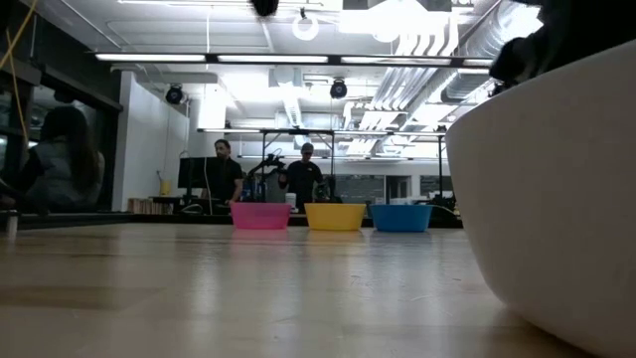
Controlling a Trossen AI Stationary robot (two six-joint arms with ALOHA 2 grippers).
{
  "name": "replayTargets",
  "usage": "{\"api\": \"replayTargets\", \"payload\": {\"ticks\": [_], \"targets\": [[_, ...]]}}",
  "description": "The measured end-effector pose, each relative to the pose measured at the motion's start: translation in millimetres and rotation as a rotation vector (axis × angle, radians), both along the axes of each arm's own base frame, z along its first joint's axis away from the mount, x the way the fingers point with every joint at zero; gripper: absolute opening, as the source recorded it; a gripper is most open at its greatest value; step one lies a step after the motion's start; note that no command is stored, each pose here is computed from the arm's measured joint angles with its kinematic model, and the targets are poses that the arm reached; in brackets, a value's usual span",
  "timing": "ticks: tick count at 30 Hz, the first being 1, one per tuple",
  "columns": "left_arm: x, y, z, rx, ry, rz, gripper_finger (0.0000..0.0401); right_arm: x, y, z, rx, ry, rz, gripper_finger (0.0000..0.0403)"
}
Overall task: Nest bowls inside each other
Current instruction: Stack the red bowl on the violet bowl
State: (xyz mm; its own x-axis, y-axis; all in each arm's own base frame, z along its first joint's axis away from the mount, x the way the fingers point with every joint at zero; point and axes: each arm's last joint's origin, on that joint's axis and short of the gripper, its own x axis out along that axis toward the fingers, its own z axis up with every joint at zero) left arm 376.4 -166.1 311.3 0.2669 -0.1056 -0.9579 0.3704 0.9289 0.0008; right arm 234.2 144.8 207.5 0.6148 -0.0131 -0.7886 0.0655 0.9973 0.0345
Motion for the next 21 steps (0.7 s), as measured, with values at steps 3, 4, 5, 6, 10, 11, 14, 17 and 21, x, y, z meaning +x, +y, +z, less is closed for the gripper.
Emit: {"api": "replayTargets", "payload": {"ticks": [3, 4, 5, 6, 10, 11, 14, 17, 21], "targets": [[-4, 15, -16, -0.011, -0.003, 0.05, 0.0116, -8, 2, -3, -0.034, 0.036, -0.04, 0.002], [-7, 21, -21, -0.013, -0.003, 0.068, 0.0116, -11, 2, -4, -0.044, 0.049, -0.053, 0.002], [-10, 27, -24, -0.02, -0.011, 0.091, 0.0116, -14, 3, -5, -0.055, 0.059, -0.069, 0.002], [-15, 34, -26, -0.029, -0.023, 0.111, 0.0116, -17, 4, -6, -0.065, 0.068, -0.086, 0.002], [-32, 54, -28, -0.076, -0.106, 0.165, 0.0116, -28, 10, -7, -0.069, 0.081, -0.127, 0.002], [-37, 57, -27, -0.087, -0.123, 0.168, 0.0116, -32, 13, -6, -0.062, 0.083, -0.128, 0.002], [-52, 67, -23, -0.111, -0.17, 0.173, 0.0116, -42, 20, 1, -0.005, 0.058, -0.132, 0.002], [-62, 74, -22, -0.102, -0.203, 0.142, 0.0116, -54, 26, 12, 0.059, 0.022, -0.126, 0.002], [-63, 85, -25, -0.062, -0.235, 0.08, 0.0116, -72, 31, 29, 0.123, -0.074, -0.13, 0.002]]}}
